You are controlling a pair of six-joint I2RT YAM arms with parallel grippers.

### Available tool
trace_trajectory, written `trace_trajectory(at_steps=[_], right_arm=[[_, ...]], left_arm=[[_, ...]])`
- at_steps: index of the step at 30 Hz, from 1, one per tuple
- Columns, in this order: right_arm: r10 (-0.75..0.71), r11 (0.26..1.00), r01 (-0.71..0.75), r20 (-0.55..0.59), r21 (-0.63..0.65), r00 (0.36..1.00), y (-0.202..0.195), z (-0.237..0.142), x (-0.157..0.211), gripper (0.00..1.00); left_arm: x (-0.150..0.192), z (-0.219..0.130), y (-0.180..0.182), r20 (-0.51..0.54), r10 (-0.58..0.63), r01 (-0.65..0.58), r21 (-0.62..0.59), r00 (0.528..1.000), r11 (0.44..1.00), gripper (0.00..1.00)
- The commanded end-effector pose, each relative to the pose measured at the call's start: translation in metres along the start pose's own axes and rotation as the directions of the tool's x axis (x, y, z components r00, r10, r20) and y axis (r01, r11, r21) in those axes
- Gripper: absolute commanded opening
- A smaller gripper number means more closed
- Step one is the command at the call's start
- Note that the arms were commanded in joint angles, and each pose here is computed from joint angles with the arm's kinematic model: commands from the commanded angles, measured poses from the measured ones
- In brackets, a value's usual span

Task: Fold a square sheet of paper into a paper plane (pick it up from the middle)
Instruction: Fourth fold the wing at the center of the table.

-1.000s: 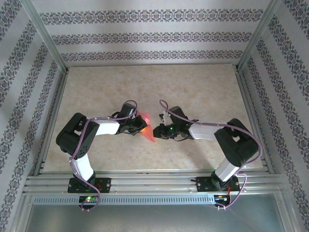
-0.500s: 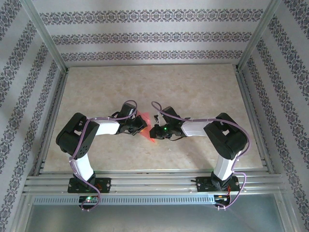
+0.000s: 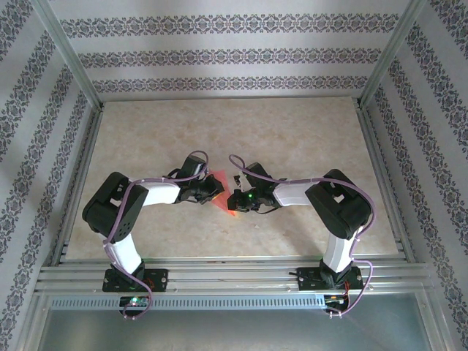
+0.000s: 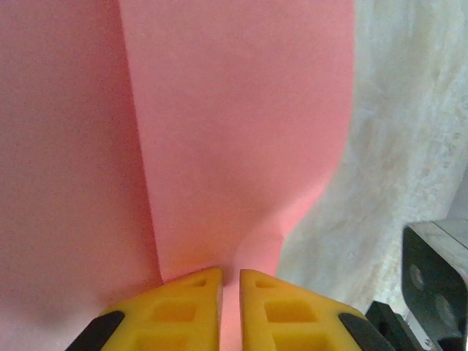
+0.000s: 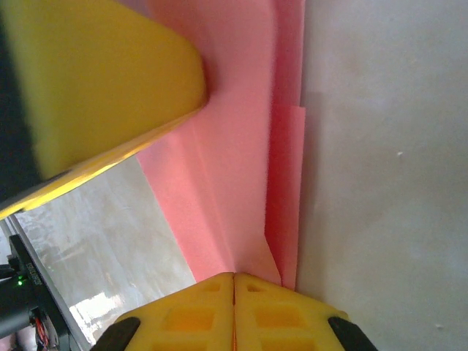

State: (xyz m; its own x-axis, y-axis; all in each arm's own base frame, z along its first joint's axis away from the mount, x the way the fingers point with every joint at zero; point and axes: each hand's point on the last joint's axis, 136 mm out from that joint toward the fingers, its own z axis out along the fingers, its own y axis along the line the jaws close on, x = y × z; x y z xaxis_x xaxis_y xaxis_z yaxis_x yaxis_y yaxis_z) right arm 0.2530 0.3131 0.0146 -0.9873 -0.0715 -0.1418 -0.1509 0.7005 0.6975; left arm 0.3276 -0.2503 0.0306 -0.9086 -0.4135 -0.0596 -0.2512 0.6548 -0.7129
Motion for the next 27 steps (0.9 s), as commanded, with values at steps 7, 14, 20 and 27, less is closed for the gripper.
trace_trajectory(at_steps=[7, 14, 20, 27], right_arm=[[0.080, 0.989, -0.074, -0.043, 0.129, 0.996, -0.036, 0.007, 0.014, 0.08], [0.083, 0.988, -0.076, -0.051, 0.138, 0.995, -0.037, 0.007, 0.015, 0.08], [0.088, 0.983, -0.076, -0.066, 0.166, 0.994, -0.043, 0.007, 0.020, 0.08], [0.088, 0.978, -0.068, -0.092, 0.196, 0.992, -0.050, 0.006, 0.028, 0.08]], left_arm=[[0.027, -0.005, -0.008, -0.046, 0.145, -0.145, 0.000, 0.988, 0.989, 0.10], [0.033, 0.003, 0.009, -0.081, 0.152, -0.156, -0.052, 0.985, 0.986, 0.08], [0.026, 0.006, 0.017, -0.082, 0.173, -0.181, -0.107, 0.982, 0.978, 0.08], [0.011, 0.006, 0.028, -0.072, 0.159, -0.167, -0.131, 0.985, 0.977, 0.09]])
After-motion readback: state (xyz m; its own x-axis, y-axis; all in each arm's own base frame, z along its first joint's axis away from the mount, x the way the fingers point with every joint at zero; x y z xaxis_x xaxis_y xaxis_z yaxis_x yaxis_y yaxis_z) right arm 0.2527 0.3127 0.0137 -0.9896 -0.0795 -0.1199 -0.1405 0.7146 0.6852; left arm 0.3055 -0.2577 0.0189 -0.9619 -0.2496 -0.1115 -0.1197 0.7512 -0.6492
